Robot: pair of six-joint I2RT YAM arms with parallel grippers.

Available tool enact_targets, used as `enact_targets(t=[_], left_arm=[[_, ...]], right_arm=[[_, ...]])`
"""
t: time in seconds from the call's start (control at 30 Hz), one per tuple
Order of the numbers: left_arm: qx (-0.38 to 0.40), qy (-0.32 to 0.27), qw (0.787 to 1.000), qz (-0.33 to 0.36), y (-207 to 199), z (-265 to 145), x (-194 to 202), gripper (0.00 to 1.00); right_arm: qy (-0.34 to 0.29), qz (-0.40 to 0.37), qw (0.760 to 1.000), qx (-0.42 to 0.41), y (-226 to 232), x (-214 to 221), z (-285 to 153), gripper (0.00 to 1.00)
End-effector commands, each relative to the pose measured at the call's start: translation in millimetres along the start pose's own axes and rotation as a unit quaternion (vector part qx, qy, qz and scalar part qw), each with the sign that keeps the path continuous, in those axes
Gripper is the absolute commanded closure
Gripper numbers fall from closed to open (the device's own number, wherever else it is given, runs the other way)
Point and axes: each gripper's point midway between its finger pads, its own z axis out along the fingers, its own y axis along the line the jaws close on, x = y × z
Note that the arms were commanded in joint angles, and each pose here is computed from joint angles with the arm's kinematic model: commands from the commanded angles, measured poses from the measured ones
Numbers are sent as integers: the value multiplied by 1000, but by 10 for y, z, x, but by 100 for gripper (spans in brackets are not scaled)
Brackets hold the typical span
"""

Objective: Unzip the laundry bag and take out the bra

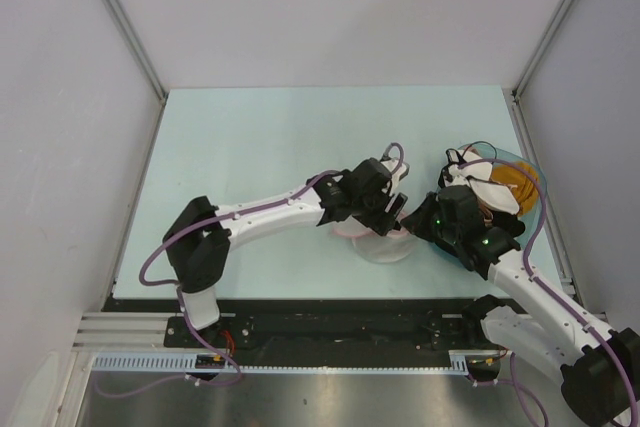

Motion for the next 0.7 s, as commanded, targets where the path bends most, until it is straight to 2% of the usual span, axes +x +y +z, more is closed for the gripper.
enact_targets(t=[0.0,0.13,0.23,0.37,0.4,0.57,0.67], left_arm=[[-16,-3,1000,19,46,106,21,26],[-51,-9,998,31,179,129,23,37],[-74,-10,996,45,263,113,9,49],[-97,-33,993,53,312,-162,-245,92],[-94,-41,993,59,296,-243,-321,98],[-53,-79,993,72,109,-688,-688,99],[-36,-83,993,72,50,-806,-746,100]], right_arm=[[-15,3,999,-29,144,-84,-16,100],[-14,4,1000,-24,118,-71,-23,100],[-15,2,999,-28,138,-78,-34,100],[-12,1,1000,-22,106,-60,-21,100],[-12,1,1000,-19,94,-58,-15,100],[-9,2,1000,-23,104,-42,23,100],[-6,2,1000,-20,74,-11,46,100]])
